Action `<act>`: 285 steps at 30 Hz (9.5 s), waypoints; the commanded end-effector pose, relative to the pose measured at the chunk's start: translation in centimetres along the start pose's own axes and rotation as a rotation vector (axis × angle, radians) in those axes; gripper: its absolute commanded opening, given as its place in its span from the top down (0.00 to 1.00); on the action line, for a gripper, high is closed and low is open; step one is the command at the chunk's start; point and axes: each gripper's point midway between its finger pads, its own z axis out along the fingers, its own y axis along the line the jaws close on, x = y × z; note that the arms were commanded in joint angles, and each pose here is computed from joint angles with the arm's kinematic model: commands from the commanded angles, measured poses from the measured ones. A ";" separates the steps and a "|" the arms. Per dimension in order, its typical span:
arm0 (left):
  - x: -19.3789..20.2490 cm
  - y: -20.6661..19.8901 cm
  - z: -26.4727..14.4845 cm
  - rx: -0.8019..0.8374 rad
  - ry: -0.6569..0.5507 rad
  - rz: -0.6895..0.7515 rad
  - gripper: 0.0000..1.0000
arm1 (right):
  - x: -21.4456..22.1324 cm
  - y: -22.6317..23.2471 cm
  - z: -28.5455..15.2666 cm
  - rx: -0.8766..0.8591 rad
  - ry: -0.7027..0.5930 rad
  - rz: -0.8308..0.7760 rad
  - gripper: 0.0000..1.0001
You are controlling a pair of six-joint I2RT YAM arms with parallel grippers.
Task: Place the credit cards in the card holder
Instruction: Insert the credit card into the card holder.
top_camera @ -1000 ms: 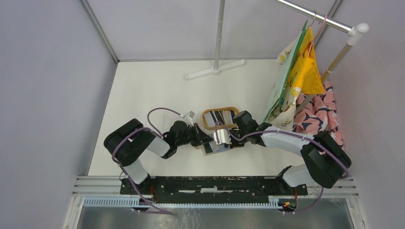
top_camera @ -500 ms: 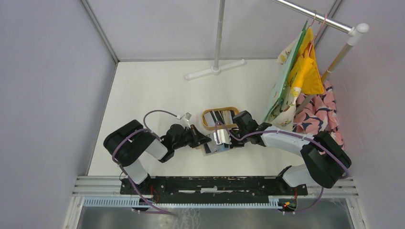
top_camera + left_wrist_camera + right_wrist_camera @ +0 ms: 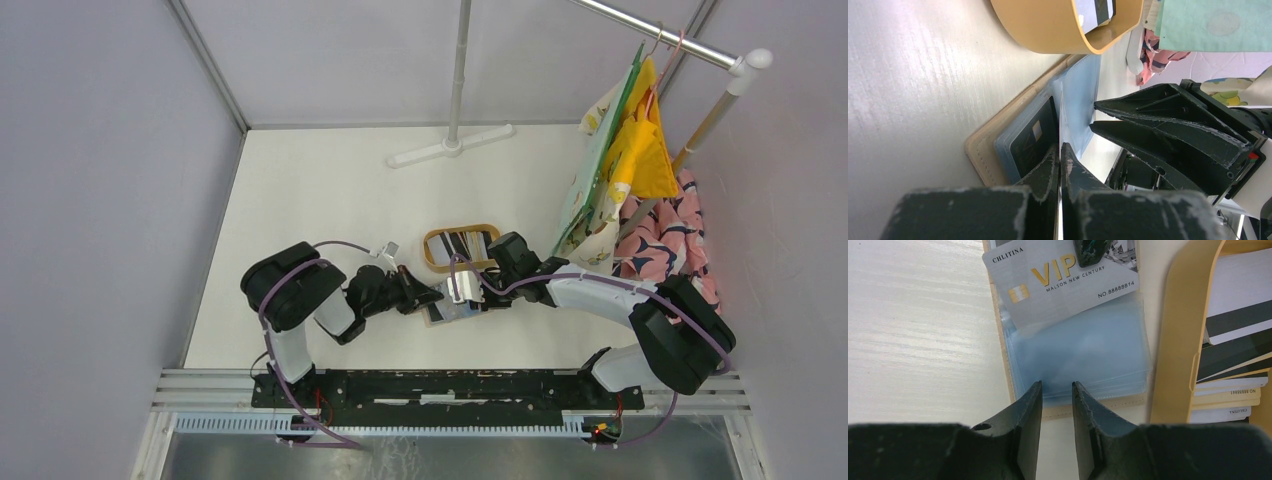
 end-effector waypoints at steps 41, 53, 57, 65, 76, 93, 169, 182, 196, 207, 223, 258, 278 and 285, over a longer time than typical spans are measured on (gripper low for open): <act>1.5 0.1 2.5 -0.048 0.113 -0.066 0.92 | -1.6 -0.8 -0.5 0.018 -0.051 -0.020 0.64; 1.8 1.2 2.6 -0.086 0.121 -0.056 0.79 | -8.5 0.2 -1.5 -0.002 -0.322 -0.009 0.67; 1.9 1.5 2.7 -0.094 0.127 -0.058 0.79 | -10.4 -0.3 -0.1 0.074 -0.291 -0.038 0.79; 2.0 1.6 2.8 -0.097 0.130 -0.058 0.78 | -10.3 -1.4 2.3 0.196 -0.143 -0.081 0.88; 2.0 1.4 2.7 -0.092 0.135 -0.052 0.75 | -8.0 -2.3 3.0 0.291 -0.004 -0.119 0.89; 1.6 1.4 1.9 -0.129 0.123 -0.010 0.64 | -5.2 -3.0 1.9 0.295 0.083 -0.102 0.90; 1.1 -2.6 4.7 -0.086 0.163 0.189 0.79 | -4.4 -3.7 -3.0 0.113 -0.236 0.211 0.81; -1.4 -5.4 0.9 -0.021 0.002 0.347 0.66 | -1.6 -1.1 -4.1 0.035 -0.249 0.073 0.80; -2.5 -4.9 0.3 -0.091 -0.026 0.509 0.74 | 1.4 0.7 -2.1 -0.065 -0.149 0.036 0.85; -0.6 -3.5 1.9 -0.228 0.026 0.572 0.87 | 2.5 -0.3 -1.6 -0.022 -0.096 0.053 0.86; 1.1 -3.0 4.6 -0.260 0.078 0.560 0.71 | 2.3 -1.8 -2.0 0.045 -0.084 0.080 0.84; -4.1 -7.1 -4.1 -0.158 -0.304 0.566 0.44 | -1.6 -4.7 -5.3 0.147 -0.229 0.284 0.74; -3.5 -2.0 -3.1 -0.364 -0.238 0.545 0.44 | -1.5 -3.3 -2.6 0.053 -0.312 0.744 0.48; -3.2 -0.9 -3.1 -0.404 -0.222 0.535 0.45 | -0.4 -3.4 -1.6 0.043 -0.280 0.930 0.47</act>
